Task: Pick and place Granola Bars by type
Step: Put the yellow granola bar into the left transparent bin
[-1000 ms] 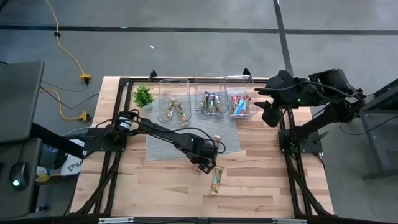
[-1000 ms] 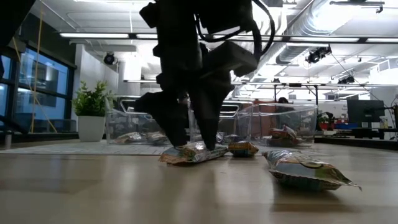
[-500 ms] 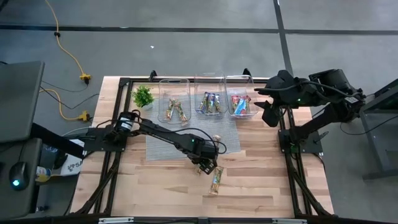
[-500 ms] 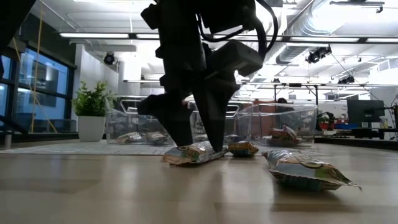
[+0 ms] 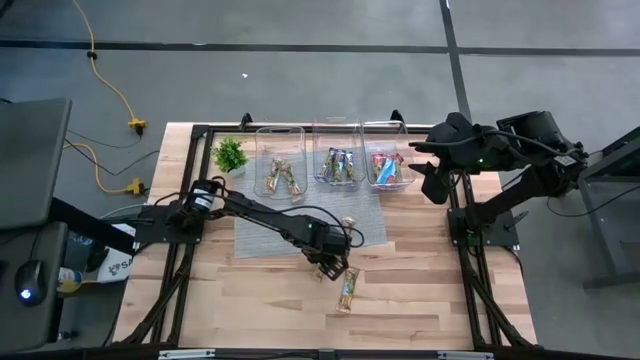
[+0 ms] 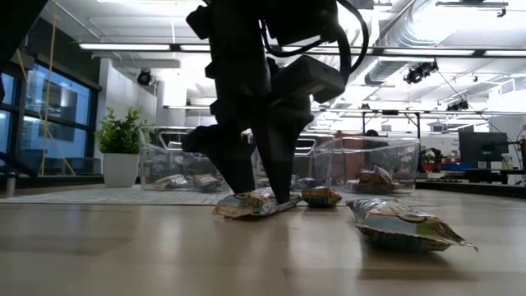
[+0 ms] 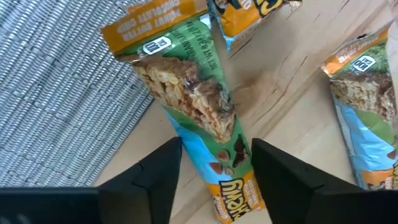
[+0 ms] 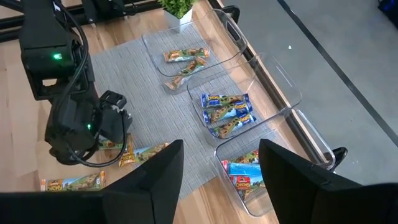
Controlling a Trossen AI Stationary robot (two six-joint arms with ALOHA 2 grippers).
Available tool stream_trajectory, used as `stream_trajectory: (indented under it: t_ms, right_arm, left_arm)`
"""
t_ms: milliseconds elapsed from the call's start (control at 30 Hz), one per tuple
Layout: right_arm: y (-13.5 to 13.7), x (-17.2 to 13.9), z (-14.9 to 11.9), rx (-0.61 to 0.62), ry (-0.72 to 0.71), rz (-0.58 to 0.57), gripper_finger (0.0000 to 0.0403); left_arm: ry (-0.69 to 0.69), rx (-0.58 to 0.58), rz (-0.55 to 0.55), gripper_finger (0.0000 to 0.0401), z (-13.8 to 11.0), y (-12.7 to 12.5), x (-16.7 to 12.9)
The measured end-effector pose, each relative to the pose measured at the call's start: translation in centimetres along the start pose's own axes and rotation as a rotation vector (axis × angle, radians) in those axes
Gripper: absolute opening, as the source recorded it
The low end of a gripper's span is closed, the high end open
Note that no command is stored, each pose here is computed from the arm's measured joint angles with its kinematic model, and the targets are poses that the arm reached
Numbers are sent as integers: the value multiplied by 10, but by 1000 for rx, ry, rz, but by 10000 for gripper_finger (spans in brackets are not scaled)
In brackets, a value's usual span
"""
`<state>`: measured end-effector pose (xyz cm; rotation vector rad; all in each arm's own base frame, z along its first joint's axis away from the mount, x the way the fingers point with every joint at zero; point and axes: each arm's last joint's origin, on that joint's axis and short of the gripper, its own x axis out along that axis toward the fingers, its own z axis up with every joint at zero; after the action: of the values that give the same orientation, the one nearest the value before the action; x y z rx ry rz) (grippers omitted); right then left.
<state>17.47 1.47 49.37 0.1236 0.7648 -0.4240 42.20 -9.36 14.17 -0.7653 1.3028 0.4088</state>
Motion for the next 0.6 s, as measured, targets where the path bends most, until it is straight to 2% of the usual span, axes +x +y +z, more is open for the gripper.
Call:
stream_trajectory:
  t_ms: [333,467,600]
  right_arm:
    - [0,0,0,0,0,0,193]
    - [0,0,0,0,0,0,193]
    - [0,0,0,0,0,0,193]
  left_arm:
    - [11,11,3,103,0,2,0]
    - [1,25,-13,93,0,0,-14]
    - [-35,24,17,92,-3,3,-33]
